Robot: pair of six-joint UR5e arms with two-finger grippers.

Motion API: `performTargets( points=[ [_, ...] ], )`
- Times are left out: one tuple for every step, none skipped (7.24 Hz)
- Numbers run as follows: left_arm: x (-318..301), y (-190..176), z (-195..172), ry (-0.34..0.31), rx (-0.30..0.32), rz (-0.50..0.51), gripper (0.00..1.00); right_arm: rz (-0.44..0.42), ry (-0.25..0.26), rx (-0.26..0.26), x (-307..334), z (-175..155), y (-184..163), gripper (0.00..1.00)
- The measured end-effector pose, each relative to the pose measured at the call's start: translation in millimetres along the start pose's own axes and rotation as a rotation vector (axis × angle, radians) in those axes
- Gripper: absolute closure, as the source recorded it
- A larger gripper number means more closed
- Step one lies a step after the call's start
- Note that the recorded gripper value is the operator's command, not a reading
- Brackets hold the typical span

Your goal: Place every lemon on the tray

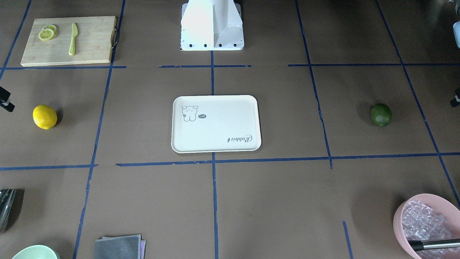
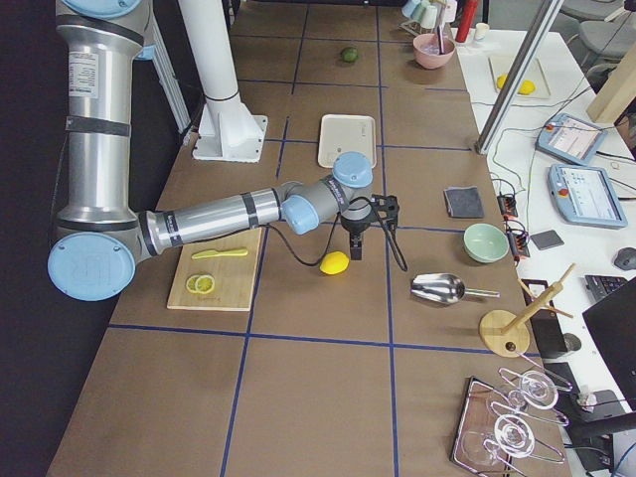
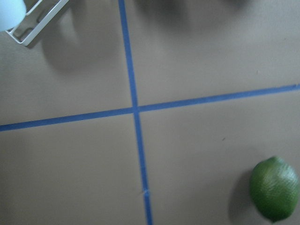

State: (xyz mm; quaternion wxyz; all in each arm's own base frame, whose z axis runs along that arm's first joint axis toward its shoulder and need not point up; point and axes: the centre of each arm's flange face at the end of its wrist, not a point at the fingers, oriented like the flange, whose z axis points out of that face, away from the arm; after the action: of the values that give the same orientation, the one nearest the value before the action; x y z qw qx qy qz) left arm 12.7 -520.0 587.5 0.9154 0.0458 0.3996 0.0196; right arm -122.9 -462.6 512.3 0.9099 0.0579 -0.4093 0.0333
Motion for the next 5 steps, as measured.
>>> performTargets(
  points=[
    [6.0,-1.0,2.7,0.004,0.007,-0.007,0.0,-0.022,0.025,-0.001,-8.5,20.1,13.3,0.0],
    [8.2,-1.4,3.4,0.004,0.012,-0.01,0.0,-0.052,0.043,-0.003,-13.0,36.5,26.4,0.0],
    [9.6,-1.5,4.3,0.004,0.012,-0.011,0.0,-0.083,0.057,-0.009,-16.5,52.2,37.4,0.0],
    [11.0,-1.5,5.6,0.003,0.01,-0.01,0.0,-0.107,0.075,-0.017,-20.0,66.3,45.0,0.0],
    [12.0,-1.5,6.8,0.003,0.008,-0.009,0.0,-0.128,0.098,-0.023,-23.0,79.8,50.7,0.0]
  ],
)
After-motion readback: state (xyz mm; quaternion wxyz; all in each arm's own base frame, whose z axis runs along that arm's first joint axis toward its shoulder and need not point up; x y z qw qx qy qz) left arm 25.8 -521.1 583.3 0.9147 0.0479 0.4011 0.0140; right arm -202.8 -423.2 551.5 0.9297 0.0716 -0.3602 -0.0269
